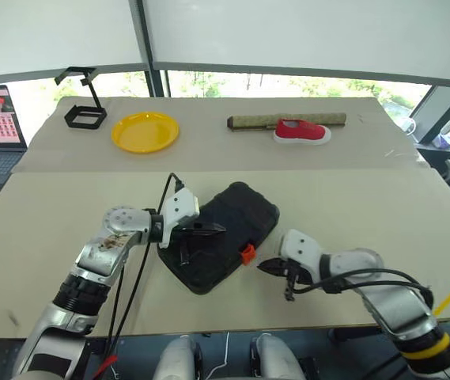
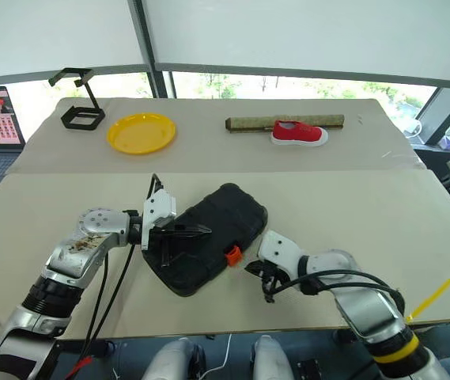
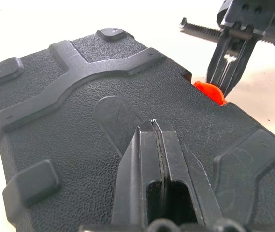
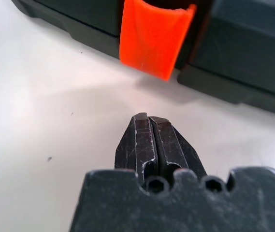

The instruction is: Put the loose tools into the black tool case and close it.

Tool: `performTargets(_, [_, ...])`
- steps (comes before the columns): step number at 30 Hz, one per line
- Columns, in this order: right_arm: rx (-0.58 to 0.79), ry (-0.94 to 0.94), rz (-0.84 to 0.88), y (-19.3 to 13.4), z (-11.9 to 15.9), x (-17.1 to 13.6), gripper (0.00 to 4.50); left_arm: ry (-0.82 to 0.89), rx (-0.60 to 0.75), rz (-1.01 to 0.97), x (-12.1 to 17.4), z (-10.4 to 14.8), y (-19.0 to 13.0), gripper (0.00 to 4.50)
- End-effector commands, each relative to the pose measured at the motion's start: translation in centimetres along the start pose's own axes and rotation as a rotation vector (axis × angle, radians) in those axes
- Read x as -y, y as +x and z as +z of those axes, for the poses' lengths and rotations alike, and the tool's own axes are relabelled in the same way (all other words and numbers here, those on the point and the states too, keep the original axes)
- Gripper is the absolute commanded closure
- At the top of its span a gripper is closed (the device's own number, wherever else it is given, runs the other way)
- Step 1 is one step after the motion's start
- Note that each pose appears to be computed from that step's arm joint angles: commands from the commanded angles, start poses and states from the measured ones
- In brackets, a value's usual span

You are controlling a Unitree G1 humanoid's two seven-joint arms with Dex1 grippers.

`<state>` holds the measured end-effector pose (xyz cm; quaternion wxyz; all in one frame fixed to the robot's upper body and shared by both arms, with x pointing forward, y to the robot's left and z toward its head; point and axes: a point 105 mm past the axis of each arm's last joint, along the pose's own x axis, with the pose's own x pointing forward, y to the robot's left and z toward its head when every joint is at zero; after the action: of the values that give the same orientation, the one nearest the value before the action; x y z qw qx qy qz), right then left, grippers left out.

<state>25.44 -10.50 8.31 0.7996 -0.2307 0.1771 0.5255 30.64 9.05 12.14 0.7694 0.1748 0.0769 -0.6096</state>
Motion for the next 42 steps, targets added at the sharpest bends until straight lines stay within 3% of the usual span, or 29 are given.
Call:
performTargets(1, [0.068,-0.050,-0.015,-0.4,1.9,0.1,4.48,-0.084,-0.100,-0.015,0.7,-3.3,0.3,4.50])
performTargets(27, [0.211,-0.047,-0.043,2.3,5.4,1.6,4.48,-0.147,-0.323,-0.022,0.4,-7.4,-0.2,4.50])
performTargets(38, [0.246,-0.019,-0.049,3.0,6.5,1.8,4.48,-0.161,-0.319,-0.033,1.1,-7.7,0.3,4.50])
performTargets(42, [0.245,0.005,-0.051,1.7,5.6,1.8,4.48,-0.120,-0.200,0.037,0.0,-6.4,-0.6,4.50])
